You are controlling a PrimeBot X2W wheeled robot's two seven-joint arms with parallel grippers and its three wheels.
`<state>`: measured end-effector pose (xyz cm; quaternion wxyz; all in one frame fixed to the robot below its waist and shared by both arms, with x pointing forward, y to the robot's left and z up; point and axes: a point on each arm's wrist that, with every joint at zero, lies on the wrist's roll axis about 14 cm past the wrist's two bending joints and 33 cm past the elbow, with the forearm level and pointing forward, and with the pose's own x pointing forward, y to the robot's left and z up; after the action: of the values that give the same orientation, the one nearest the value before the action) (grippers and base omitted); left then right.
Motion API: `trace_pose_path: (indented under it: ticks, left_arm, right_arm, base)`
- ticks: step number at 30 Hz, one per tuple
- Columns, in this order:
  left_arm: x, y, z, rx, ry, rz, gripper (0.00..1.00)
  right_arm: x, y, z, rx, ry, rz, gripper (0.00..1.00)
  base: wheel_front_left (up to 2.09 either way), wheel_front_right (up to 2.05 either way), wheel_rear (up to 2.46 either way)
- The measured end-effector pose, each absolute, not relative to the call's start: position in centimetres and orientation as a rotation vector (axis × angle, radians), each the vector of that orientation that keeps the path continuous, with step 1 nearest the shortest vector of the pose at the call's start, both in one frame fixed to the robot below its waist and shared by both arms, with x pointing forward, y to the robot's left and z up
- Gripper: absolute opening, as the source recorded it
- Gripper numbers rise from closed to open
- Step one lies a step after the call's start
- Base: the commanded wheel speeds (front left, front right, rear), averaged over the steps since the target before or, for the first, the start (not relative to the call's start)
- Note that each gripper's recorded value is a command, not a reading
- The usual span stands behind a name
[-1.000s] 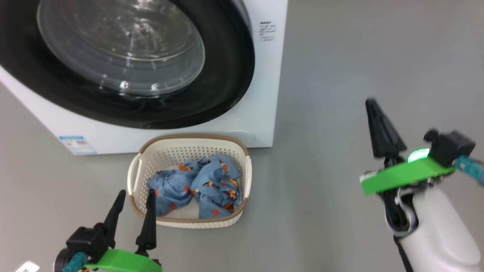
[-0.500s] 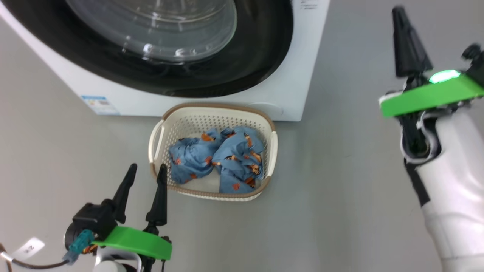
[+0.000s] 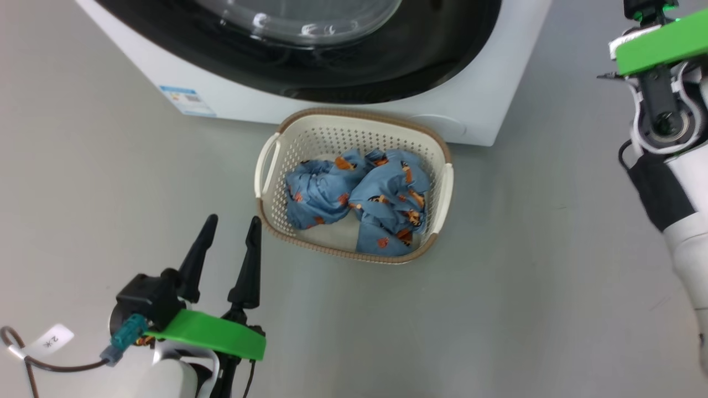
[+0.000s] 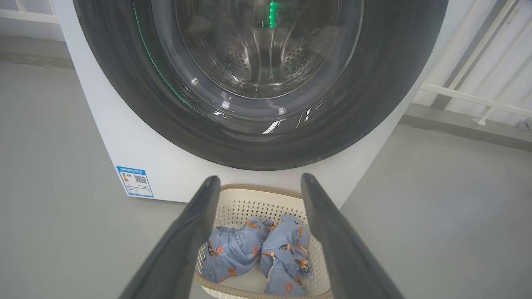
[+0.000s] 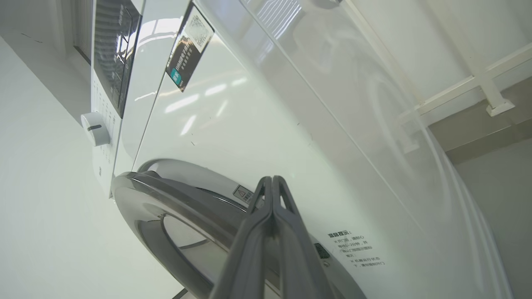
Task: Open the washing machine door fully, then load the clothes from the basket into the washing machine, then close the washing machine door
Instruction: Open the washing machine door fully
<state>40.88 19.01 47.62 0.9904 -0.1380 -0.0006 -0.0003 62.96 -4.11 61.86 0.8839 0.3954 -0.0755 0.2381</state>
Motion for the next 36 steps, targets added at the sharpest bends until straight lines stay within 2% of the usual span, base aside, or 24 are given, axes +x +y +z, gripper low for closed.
trace_pose_path:
  ticks: [5,17,25,36]
  left_arm:
    - [41.1,19.7,47.2,-0.280,0.008,0.020,1.00]
    - [42.2,19.6,46.1,-0.284,0.036,0.019,1.00]
    - [42.5,19.3,45.4,-0.288,0.053,0.010,1.00]
    - [43.0,19.5,45.0,-0.293,0.060,0.018,1.00]
  right_arm:
    - [64.1,-2.6,59.6,0.945,0.025,0.560,0.00]
    - [65.4,0.5,57.4,1.112,0.324,0.723,0.00]
    - [65.8,2.1,56.8,1.096,0.410,0.784,0.00]
    - [67.0,3.9,56.3,1.100,0.450,0.818,0.00]
  base:
    - [0.00,0.00,0.00]
    - [0.00,0.00,0.00]
    - [0.00,0.00,0.00]
    - [0.00,0.00,0.00]
